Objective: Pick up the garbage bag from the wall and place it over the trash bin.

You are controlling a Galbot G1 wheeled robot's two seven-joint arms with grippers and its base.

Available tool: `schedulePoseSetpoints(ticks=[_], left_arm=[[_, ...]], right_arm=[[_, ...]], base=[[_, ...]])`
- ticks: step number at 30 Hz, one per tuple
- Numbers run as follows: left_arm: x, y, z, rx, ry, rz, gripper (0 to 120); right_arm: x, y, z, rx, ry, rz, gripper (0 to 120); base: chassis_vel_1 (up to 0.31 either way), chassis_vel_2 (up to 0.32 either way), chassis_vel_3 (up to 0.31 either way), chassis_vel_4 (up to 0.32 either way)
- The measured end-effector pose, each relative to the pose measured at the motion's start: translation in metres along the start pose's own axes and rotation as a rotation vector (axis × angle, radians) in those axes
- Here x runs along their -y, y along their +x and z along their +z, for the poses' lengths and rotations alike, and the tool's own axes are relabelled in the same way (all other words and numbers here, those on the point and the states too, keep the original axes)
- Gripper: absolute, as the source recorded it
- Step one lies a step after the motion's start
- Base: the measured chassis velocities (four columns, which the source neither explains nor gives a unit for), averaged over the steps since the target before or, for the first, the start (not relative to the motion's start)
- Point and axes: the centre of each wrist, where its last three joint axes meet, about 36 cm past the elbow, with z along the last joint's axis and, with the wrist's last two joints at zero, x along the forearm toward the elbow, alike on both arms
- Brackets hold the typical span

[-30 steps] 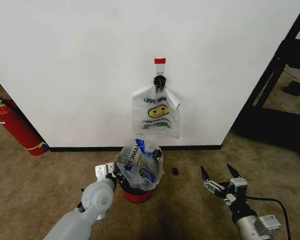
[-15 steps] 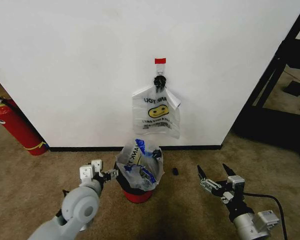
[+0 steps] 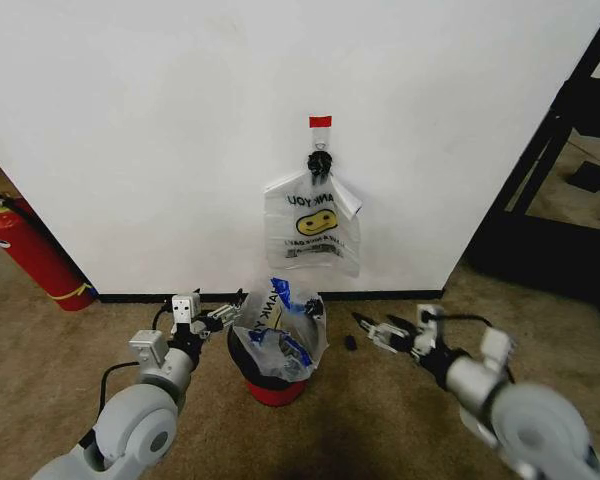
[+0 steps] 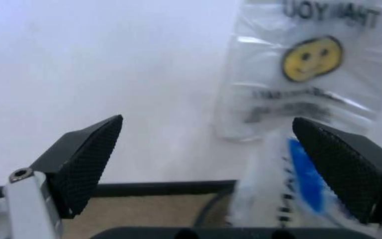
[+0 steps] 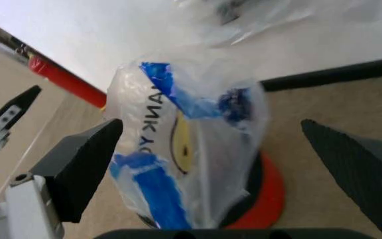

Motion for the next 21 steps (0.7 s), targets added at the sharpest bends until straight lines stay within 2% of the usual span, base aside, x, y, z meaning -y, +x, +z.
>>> schedulePoseSetpoints(ticks=[3, 4, 10, 21], left_arm=[[-0.007, 0.004, 0.002, -0.002, -0.015, -0.025, 100], [-0.008, 0.008, 0.006, -0.008, -0.022, -0.038, 100], [-0.006, 0.013, 0.018, -0.012, -0.028, -0.061, 100], [0.002, 0.006, 0.020, -0.003, -0.022, -0.045, 100]], right_arm=[[-0.008, -0.028, -0.004, -0.061, -0.020, 0.013, 100], [-0.015, -0.044, -0.002, -0.112, -0.031, 0.025, 100], [-0.032, -0.080, 0.009, -0.211, -0.037, 0.083, 100], [-0.034, -0.087, 0.016, -0.227, -0.036, 0.175, 100]], base=[[0.000, 0.000, 0.000, 0.000], [0.000, 0.000, 0.000, 0.000], [0.000, 0.000, 0.000, 0.000], [0.000, 0.000, 0.000, 0.000]])
